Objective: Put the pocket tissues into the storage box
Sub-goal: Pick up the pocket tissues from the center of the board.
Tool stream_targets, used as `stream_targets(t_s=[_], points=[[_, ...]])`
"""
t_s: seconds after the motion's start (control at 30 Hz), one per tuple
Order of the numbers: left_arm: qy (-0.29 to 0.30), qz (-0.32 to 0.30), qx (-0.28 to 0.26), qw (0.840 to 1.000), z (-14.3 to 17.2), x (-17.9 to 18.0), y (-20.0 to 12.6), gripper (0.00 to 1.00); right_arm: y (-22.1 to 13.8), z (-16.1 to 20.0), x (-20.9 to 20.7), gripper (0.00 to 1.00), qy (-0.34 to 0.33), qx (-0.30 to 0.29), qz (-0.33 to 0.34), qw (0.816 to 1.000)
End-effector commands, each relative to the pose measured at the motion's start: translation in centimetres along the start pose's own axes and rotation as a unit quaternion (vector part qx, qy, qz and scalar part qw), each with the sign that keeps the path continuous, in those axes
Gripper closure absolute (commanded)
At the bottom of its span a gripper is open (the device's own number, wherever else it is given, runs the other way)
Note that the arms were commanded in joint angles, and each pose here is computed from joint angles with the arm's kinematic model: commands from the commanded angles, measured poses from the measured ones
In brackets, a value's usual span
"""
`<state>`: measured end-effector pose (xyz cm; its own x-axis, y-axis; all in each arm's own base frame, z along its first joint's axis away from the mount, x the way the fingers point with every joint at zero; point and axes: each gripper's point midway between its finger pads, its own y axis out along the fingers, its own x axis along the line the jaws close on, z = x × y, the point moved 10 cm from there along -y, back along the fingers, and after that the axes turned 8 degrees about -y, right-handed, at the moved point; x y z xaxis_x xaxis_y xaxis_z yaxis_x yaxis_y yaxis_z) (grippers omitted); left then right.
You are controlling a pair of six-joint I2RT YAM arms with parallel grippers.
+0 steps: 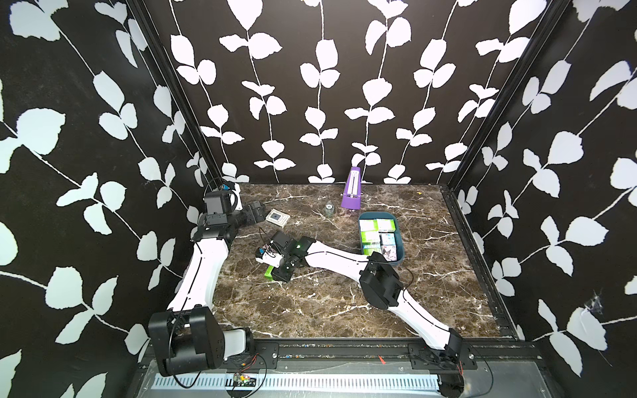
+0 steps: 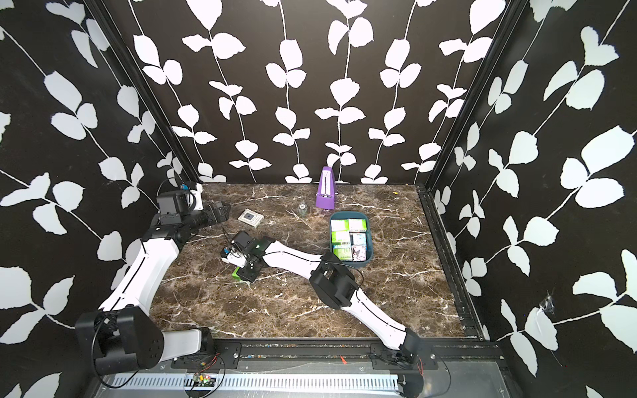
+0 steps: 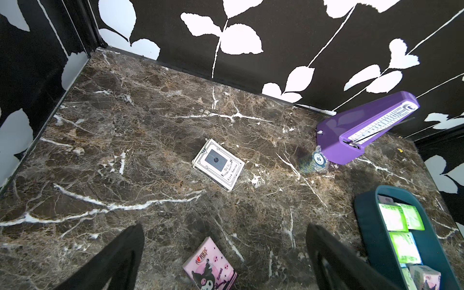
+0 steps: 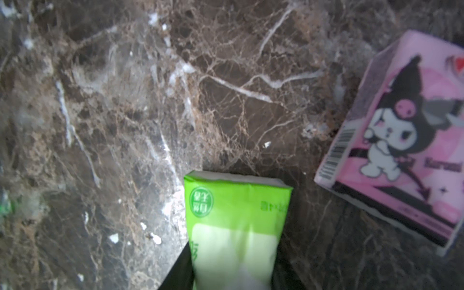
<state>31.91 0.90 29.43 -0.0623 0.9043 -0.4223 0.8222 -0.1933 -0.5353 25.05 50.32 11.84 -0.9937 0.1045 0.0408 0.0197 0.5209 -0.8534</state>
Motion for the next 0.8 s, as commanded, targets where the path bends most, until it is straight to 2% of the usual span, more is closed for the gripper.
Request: stream_targets(t_s=[0.0, 0.2, 0.4, 0.6, 0.77], points=[[0.006, -0.003, -0.011, 1.000, -0.1, 0.0, -1.0, 0.01, -1.3, -0.1, 0.3, 0.63, -0.001, -0.006, 0.007, 1.000], [0.000, 0.004, -0.011, 1.000, -0.3, -0.2, -0.8, 0.01, -5.9, 0.8, -0.5, 0.63, 0.042, -0.077, 0.016, 0.996], [-0.015, 0.045, -0.009, 0.999, -0.8, -0.7, 0.0, 0.01, -12.9, 4.0, -4.1, 0.64, 0.127, -0.143, 0.079, 0.978], [-0.008, 0.080, -0.019, 0.997, -1.2, -1.9, 0.7, 0.01, -18.9, 9.6, -7.6, 0.64, 0.204, -0.118, 0.187, 0.954], [-0.003, 0.088, -0.014, 0.996, -1.1, -2.3, 1.3, 0.01, -23.0, 14.7, -10.0, 0.64, 0.307, -0.084, 0.265, 0.910]])
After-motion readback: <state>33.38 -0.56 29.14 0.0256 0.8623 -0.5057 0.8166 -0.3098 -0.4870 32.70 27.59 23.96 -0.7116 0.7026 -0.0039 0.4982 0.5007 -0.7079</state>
